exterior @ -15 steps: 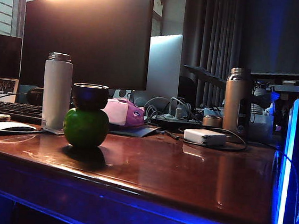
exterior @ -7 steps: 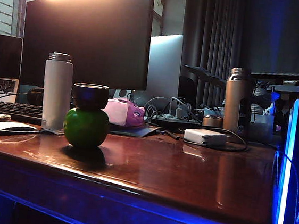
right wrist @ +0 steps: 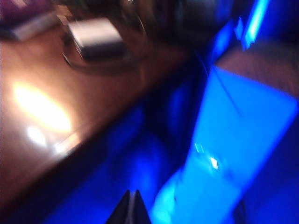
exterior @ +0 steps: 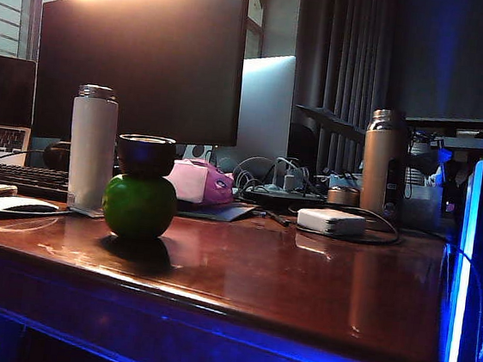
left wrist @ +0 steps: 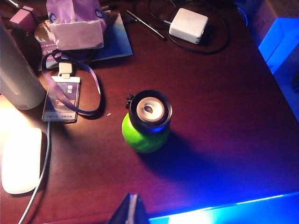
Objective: Stack the black thermos bottle cap from the table onto the green apple.
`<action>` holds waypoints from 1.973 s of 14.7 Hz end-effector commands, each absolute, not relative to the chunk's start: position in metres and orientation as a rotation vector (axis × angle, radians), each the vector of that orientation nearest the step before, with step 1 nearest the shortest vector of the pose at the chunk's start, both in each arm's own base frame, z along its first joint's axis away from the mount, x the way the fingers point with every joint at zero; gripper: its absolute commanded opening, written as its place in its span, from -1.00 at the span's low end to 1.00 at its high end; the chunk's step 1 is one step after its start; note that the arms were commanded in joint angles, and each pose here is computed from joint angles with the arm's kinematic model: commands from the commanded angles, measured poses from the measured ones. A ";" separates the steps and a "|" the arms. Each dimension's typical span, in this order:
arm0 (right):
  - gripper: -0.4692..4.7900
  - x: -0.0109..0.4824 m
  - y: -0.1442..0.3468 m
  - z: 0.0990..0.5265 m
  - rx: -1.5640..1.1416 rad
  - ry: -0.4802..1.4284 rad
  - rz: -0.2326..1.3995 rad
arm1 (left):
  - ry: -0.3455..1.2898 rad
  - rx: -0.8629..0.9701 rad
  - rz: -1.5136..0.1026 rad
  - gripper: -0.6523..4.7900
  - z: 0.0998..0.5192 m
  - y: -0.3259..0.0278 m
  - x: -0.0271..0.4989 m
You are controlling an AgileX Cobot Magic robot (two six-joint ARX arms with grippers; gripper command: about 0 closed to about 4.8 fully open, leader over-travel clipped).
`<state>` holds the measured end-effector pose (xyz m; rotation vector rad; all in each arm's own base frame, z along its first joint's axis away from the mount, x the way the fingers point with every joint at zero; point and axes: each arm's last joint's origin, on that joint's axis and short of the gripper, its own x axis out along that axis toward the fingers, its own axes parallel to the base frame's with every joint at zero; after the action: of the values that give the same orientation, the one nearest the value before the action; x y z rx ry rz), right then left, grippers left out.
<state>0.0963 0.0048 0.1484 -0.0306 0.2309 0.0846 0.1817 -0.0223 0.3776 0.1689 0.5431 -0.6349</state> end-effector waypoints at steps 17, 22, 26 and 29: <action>-0.83 0.094 0.004 0.151 -0.026 0.201 0.060 | 0.502 0.247 -0.509 -0.78 0.383 -0.019 0.185; -0.82 0.094 0.004 0.151 -0.026 0.201 0.059 | 0.096 0.163 -0.327 -0.78 0.378 -0.008 0.170; -0.82 0.094 0.003 0.151 -0.026 0.201 0.058 | 0.011 0.041 -0.178 -0.78 0.317 0.002 0.127; -0.82 0.094 0.003 0.151 -0.026 0.201 0.057 | 0.041 -0.052 -0.124 -0.78 0.252 0.002 0.106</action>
<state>0.0940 0.0035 0.1515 -0.0296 0.2000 0.0592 0.1087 0.0015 0.2584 -0.0136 0.0622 -0.1360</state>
